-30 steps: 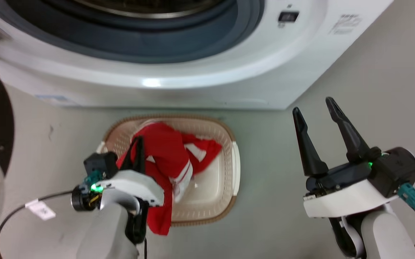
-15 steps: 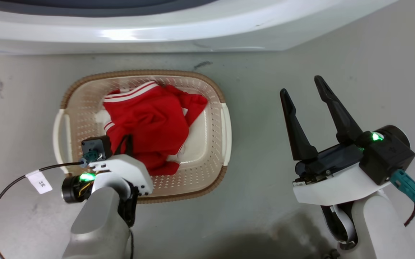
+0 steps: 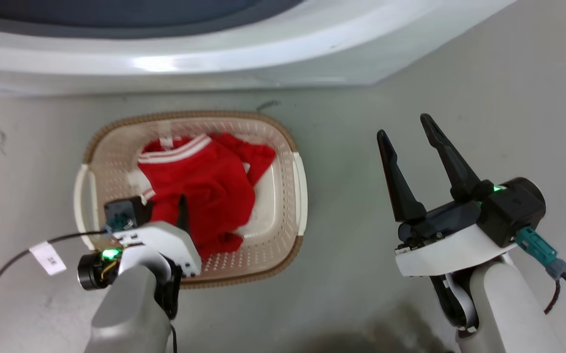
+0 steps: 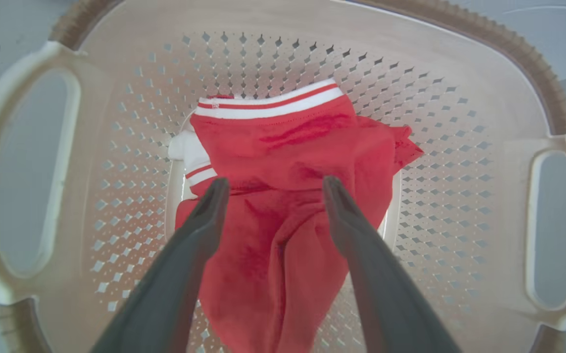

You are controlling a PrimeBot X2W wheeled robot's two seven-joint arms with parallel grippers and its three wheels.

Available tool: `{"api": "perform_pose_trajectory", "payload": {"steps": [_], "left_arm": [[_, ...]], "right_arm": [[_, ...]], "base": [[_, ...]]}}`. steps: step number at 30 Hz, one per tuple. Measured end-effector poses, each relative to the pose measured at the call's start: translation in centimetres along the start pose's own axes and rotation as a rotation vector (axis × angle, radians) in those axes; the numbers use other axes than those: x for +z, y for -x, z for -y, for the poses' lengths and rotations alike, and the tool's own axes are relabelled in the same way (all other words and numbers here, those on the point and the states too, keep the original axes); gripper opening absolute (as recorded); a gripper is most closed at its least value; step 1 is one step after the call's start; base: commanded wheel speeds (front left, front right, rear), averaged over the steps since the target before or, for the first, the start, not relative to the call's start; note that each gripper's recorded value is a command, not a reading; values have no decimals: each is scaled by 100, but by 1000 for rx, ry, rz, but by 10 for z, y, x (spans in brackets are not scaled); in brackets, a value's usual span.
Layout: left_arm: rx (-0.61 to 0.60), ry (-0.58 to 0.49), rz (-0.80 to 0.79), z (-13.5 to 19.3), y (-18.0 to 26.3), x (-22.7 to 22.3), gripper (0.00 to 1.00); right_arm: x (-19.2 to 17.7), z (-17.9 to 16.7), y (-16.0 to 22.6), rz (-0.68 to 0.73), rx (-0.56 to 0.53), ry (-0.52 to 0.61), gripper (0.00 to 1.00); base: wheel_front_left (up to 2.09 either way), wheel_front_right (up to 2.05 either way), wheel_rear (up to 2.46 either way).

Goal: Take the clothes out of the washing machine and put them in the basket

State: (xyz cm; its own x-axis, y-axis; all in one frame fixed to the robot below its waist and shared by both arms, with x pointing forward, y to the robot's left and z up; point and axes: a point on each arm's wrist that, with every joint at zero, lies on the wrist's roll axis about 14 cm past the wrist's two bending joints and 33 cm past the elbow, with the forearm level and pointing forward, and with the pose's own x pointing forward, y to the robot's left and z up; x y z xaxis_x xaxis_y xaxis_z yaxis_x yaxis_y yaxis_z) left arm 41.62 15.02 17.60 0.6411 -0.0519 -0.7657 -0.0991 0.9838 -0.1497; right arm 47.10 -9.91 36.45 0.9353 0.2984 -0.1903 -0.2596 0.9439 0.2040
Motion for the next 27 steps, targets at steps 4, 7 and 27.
{"api": "perform_pose_trajectory", "payload": {"steps": [4,7,27], "left_arm": [[-41,-34,71,9,26,20,100],[-55,-30,143,11,50,37,100],[-130,-102,955,35,255,215,100]], "right_arm": [[21,-3,13,32,-6,22,100],[40,-8,25,68,-8,42,100],[159,-21,120,342,-72,140,100]], "base": [[0,0,0],[0,0,0],[0,0,0]]}}
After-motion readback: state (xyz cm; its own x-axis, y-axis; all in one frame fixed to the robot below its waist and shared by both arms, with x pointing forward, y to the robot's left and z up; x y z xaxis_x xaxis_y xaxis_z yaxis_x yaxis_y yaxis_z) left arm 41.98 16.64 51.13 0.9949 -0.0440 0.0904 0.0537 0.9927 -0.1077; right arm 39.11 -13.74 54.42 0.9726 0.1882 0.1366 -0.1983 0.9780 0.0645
